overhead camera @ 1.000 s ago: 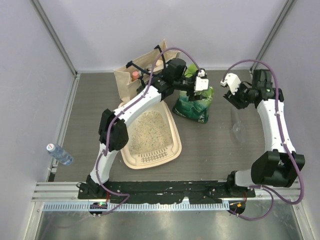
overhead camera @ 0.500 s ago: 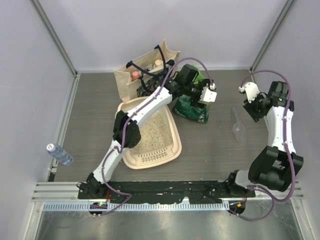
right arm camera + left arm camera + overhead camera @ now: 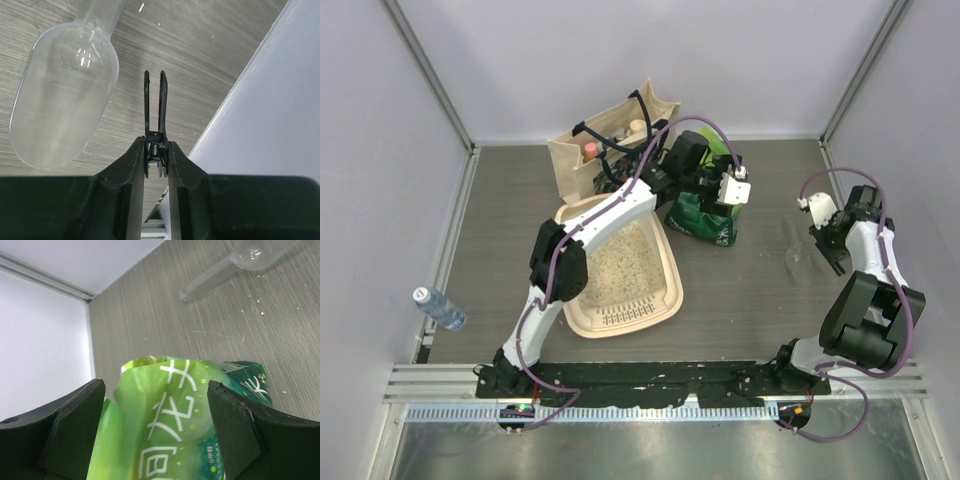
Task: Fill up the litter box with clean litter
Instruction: Place the clamp at the center of the board.
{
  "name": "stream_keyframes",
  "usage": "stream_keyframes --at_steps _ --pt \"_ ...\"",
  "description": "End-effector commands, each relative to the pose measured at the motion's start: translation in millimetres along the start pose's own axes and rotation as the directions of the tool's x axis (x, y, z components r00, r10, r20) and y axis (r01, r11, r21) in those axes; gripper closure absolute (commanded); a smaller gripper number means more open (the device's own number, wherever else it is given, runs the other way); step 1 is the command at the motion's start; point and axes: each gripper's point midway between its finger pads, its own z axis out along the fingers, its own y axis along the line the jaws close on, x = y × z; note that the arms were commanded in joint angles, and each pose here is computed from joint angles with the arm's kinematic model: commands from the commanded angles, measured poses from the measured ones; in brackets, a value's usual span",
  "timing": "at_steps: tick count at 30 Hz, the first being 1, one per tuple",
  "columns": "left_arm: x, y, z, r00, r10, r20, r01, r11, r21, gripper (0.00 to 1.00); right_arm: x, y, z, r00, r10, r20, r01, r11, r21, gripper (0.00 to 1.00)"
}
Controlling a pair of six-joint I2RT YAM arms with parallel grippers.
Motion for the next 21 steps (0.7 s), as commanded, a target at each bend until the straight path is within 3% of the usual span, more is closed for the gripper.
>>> stream_keyframes --at_steps 1,6,8,12,14,15,16,20,21 --pt "-47.7 44.7 -35.1 0.997 0.051 0.053 -0.043 0.99 -0.133 0.13 14.2 -1.4 8.6 0.993 0.11 -0.053 -0.107 0.993 0.056 0.99" --pt "-42.3 43.2 -40.2 0.999 0.018 0.041 -0.013 0.994 -0.104 0.12 42.5 30.3 23.8 0.979 0.142 -0.148 -0.146 0.989 -0.013 0.82" --pt "-41.8 42.9 -41.3 0.999 0.008 0.039 -0.004 0.995 -0.102 0.12 37.4 46.0 24.9 0.982 0.151 -0.114 -0.161 0.983 -0.083 0.72" --pt "-38.7 41.5 -45.1 1.0 -0.001 0.031 0.004 0.995 -0.098 0.12 38.2 49.5 23.8 0.978 0.169 -0.121 -0.181 0.98 -0.089 0.56" --pt "-37.1 39.3 -46.0 1.0 -0.006 0.028 0.008 0.996 -0.093 0.12 35.0 53.7 17.3 0.979 0.171 -0.111 -0.184 0.976 -0.117 0.44" --pt "-35.2 37.7 -46.6 1.0 -0.009 0.023 0.011 0.996 -0.088 0.12 19.8 48.6 7.8 0.982 0.18 -0.053 -0.185 0.975 -0.126 0.39" --pt "-34.0 36.6 -47.7 1.0 -0.01 0.019 0.011 0.996 -0.084 0.12 12.0 49.2 1.3 0.982 0.186 -0.027 -0.188 0.971 -0.147 0.16" --pt "-30.5 35.0 -53.5 1.0 -0.009 0.011 0.009 0.998 -0.062 0.12 -29.5 51.0 -43.2 0.97 0.227 0.085 -0.197 0.942 -0.271 0.14" --pt "-26.8 31.1 -56.3 1.0 -0.019 -0.004 0.019 0.999 -0.042 0.11 -56.0 46.1 -59.8 0.957 0.223 0.187 -0.157 0.937 -0.313 0.14"
